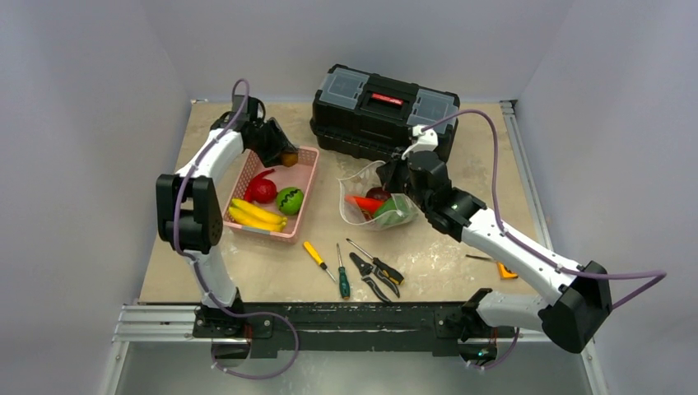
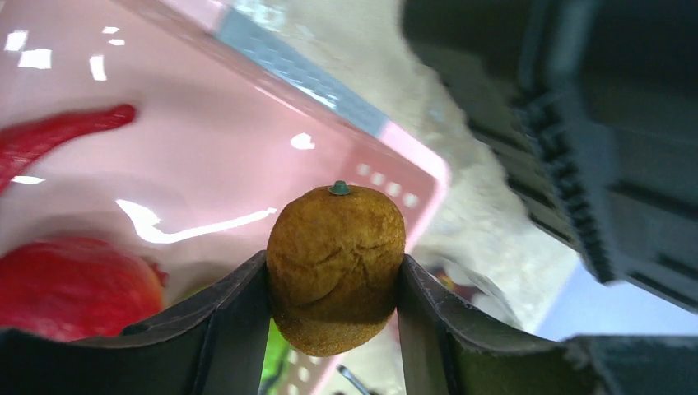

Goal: Place the food in the zip-top bag and seal the zipper

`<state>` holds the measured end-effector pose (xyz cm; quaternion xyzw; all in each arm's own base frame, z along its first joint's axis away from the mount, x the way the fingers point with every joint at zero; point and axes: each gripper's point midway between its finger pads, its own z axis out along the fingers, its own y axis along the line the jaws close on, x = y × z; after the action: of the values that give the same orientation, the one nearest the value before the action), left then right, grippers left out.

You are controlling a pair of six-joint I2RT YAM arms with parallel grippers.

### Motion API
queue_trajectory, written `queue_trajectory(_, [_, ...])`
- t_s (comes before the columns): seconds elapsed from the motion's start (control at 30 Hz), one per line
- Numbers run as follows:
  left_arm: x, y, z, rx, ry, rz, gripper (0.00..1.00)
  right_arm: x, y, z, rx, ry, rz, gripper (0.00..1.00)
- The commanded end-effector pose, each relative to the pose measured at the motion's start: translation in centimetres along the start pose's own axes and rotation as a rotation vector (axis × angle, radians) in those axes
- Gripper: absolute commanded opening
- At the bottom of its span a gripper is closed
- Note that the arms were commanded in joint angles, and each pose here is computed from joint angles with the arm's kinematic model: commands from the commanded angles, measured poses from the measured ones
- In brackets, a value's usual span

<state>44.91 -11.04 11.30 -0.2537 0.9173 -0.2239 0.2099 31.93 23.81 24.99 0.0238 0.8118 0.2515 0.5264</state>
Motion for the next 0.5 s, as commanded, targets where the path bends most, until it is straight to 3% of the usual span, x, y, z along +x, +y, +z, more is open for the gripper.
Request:
queue_trajectory(0.0, [0.4,-5.1,-3.4,0.312,0.056,-0.039,0.24,-2.3,1.3,0.2,-0.033,-0.058,0.041,0.0])
queue_trajectory(0.17, [-0.1,-9.1,-8.3,0.547,-0.051,0.031,0.31,-1.9,1.2,0.6,-0.026,-0.047,0.032,0.0])
queue_trajectory(0.47, [0.7,-13.0,-15.9,0.634,-0.234,0.283,0.29,-1.5,1.7,1.8,-0.028,-0.022,0.015,0.0])
